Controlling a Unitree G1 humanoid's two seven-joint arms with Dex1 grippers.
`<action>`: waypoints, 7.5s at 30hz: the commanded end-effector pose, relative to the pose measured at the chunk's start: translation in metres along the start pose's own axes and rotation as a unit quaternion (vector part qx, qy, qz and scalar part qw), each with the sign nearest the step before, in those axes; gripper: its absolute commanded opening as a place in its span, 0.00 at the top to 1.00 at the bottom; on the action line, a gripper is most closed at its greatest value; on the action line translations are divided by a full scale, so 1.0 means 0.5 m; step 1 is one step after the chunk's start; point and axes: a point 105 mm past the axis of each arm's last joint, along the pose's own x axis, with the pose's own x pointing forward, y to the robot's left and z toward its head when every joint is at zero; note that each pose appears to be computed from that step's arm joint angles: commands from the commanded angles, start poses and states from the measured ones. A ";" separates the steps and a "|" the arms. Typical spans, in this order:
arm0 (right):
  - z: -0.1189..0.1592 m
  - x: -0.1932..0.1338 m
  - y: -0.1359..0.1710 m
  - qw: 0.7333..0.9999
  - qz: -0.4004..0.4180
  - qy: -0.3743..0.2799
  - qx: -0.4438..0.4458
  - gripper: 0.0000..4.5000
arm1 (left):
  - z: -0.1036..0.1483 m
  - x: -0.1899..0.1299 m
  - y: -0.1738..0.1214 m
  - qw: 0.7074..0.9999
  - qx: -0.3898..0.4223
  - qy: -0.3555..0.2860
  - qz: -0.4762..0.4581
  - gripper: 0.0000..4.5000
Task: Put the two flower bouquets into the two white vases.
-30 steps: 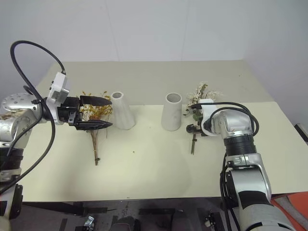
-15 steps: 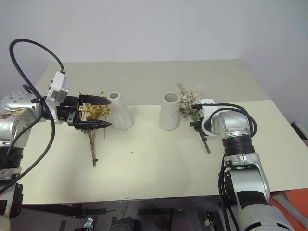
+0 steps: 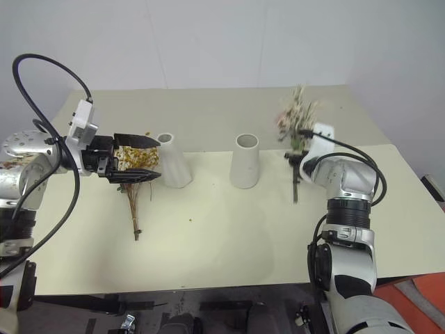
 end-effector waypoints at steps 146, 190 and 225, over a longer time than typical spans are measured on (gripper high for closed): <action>-0.090 -0.220 0.262 0.761 0.585 -0.100 -0.261 0.00 | -0.280 0.003 -0.023 0.694 -0.459 0.312 0.458 0.53; -0.039 -0.172 0.311 0.839 0.457 -0.175 -0.235 0.00 | 0.169 -0.053 0.155 0.903 -0.086 -0.272 0.321 1.00; 0.010 -0.195 0.301 0.847 0.426 -0.149 -0.281 0.00 | 0.139 0.049 0.169 0.939 -0.115 -0.253 0.204 1.00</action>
